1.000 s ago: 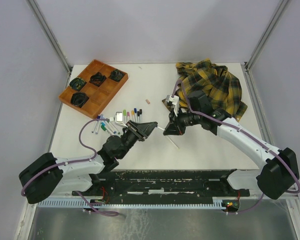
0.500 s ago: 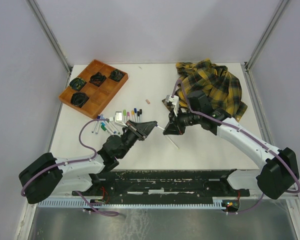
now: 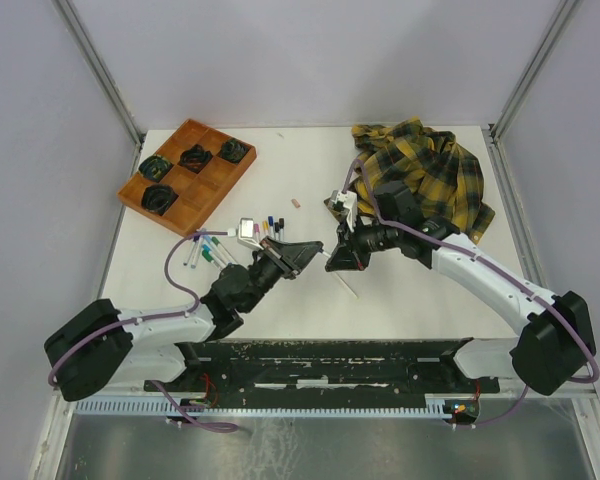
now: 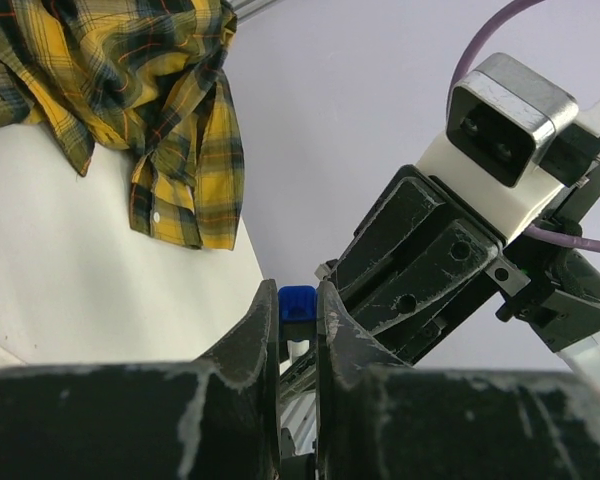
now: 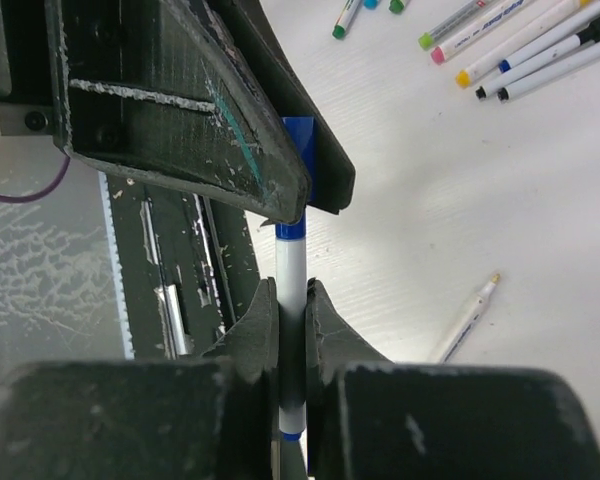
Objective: Open the pen caps
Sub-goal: Open the pen cap from the pen.
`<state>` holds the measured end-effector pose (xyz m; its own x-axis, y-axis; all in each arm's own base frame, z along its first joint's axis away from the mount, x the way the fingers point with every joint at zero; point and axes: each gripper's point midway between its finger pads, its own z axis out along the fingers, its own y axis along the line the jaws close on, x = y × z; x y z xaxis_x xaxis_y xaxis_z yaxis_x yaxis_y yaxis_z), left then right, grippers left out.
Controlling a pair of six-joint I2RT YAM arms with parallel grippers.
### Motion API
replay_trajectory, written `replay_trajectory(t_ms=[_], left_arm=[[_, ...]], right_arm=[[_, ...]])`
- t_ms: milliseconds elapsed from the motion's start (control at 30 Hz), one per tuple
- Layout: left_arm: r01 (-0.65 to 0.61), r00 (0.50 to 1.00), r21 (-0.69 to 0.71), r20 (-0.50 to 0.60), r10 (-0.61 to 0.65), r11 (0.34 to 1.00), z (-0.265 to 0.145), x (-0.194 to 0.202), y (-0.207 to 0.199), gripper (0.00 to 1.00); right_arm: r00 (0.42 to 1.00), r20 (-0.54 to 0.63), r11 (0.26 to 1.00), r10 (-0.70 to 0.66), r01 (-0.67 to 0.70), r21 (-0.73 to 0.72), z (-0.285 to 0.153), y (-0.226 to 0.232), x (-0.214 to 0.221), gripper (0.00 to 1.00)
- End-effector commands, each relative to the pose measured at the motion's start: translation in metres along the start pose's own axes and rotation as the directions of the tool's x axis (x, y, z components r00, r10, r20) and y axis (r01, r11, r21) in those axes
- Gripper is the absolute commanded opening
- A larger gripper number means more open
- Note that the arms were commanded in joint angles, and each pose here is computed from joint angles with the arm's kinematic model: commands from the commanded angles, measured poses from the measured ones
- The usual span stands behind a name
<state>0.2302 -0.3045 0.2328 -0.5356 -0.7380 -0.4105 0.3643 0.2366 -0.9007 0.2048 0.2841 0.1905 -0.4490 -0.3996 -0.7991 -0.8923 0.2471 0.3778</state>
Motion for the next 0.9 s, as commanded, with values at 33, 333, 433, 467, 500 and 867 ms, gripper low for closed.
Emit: replay_trajectory(t_ms=[33,333,433,467,500,867], left_arm=[[-0.064,0.995,0.009,0.071,0.063,0.998,0.009,-0.018,-0.014,0.03],[-0.126,0.928,-0.018,0.352,0.124,0.992,0.018,-0.134,-0.04,0.03],[-0.111,0.913,-0.004,0.395,0.104,0.994,0.021,-0.16,-0.044,0.03],[-0.11,0.91,-0.004,0.401,0.103,0.994,0.022,-0.164,-0.043,0.03],[-0.107,0.909,-0.002,0.405,0.099,0.994,0.023,-0.168,-0.043,0.03],[-0.08,0.859,-0.039,0.505,0.089,0.996,0.012,-0.203,-0.032,0.03]], right_arm=[[1.0,0.015,0.999,-0.019,0.02,-0.034,0.001,0.006,-0.008,0.0],[1.0,-0.022,0.998,0.021,-0.023,-0.052,0.007,0.004,0.001,0.0],[1.0,-0.023,0.998,0.022,-0.023,-0.053,0.008,0.003,0.001,0.0],[1.0,-0.022,0.998,0.02,-0.021,-0.051,0.007,0.003,0.0,0.0],[1.0,-0.021,0.999,0.018,-0.019,-0.047,0.007,0.002,0.0,0.0],[0.998,-0.037,0.999,0.045,-0.046,-0.008,0.01,-0.007,0.004,0.0]])
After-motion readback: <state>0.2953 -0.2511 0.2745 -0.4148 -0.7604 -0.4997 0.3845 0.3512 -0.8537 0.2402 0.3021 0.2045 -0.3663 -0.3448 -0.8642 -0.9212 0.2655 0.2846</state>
